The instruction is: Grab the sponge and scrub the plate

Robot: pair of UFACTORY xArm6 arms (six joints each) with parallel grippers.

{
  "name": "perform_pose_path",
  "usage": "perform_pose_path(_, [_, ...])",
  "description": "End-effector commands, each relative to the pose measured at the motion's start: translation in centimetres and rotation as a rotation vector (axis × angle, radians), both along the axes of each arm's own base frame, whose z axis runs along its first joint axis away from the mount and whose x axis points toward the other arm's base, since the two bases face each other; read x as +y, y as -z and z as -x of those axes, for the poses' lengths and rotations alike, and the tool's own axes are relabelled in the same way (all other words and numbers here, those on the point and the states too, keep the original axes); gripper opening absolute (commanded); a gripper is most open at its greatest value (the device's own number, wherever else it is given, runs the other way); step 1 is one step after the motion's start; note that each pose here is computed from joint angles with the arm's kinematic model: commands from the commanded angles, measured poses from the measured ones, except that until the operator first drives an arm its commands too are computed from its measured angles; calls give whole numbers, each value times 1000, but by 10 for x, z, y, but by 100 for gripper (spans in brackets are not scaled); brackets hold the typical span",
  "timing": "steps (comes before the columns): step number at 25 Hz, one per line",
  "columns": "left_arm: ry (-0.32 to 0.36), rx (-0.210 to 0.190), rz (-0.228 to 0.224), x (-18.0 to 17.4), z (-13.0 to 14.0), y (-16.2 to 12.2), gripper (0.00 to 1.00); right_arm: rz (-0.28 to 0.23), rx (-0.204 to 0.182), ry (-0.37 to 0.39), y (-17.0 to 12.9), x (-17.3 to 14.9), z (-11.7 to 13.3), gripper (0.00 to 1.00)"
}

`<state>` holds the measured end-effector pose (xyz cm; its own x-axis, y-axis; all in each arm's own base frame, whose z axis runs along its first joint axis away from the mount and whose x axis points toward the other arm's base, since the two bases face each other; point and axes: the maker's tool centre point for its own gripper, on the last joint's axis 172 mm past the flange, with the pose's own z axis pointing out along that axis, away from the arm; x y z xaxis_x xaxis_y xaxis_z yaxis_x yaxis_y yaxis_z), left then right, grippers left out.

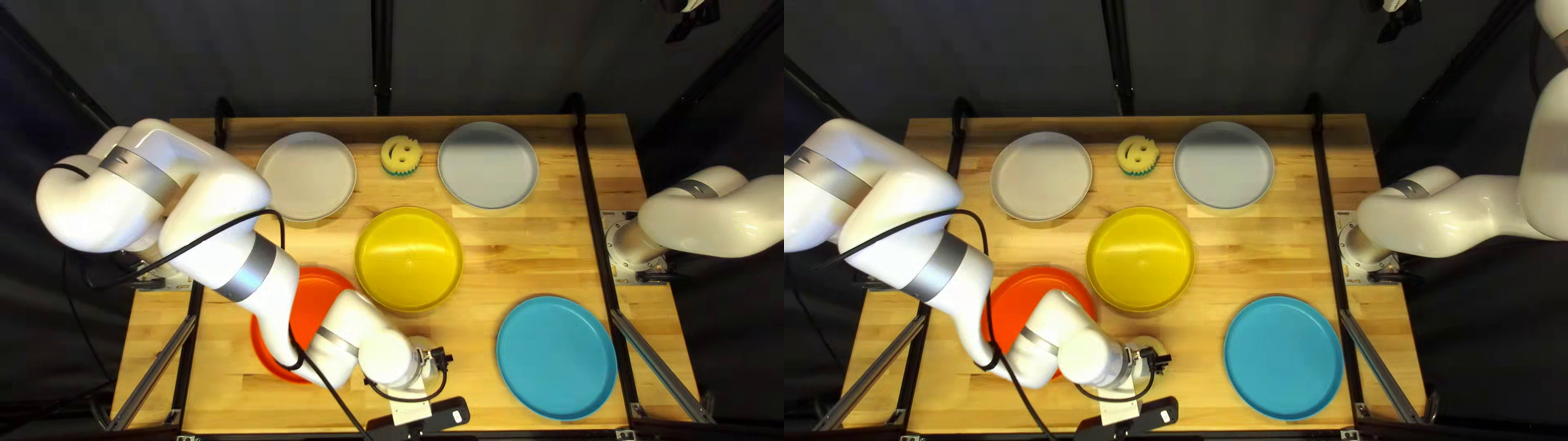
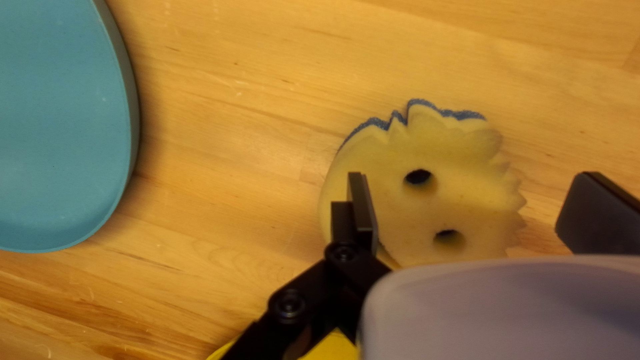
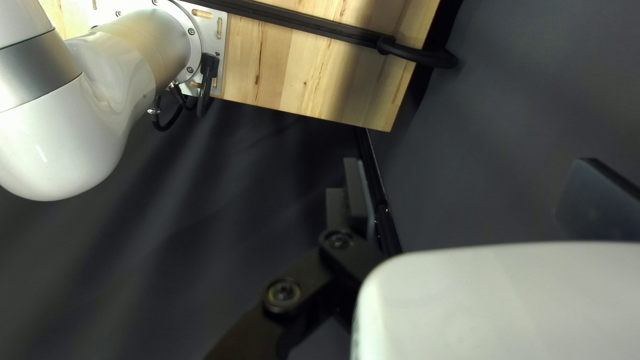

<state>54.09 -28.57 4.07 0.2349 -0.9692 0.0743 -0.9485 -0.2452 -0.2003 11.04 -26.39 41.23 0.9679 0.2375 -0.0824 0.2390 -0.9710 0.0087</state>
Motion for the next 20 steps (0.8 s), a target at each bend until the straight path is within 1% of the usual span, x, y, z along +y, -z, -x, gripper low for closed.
perform_pose_path(1, [-19,-7,-2,3,2,2,100,0,0,0,0,0,0,100])
perform_pose_path(7, [-32,-3,-1,5,1,6,100,0,0,0,0,0,0,100])
perform_pose_path(9, [-32,-3,-1,5,1,6,7,0,0,0,0,0,0,100])
perform_pose_path(10, [-32,-3,-1,5,1,6,2,0,0,0,0,0,0,100])
perform_pose_path(11, [-32,-3,-1,5,1,6,0,0,0,0,0,0,0,100])
perform_pose_path(16, [-32,-3,-1,5,1,6,0,0,0,0,0,0,0,100])
perform_pose_path(20, [-73,-18,-13,5,8,4,0,0,0,0,0,0,0,100])
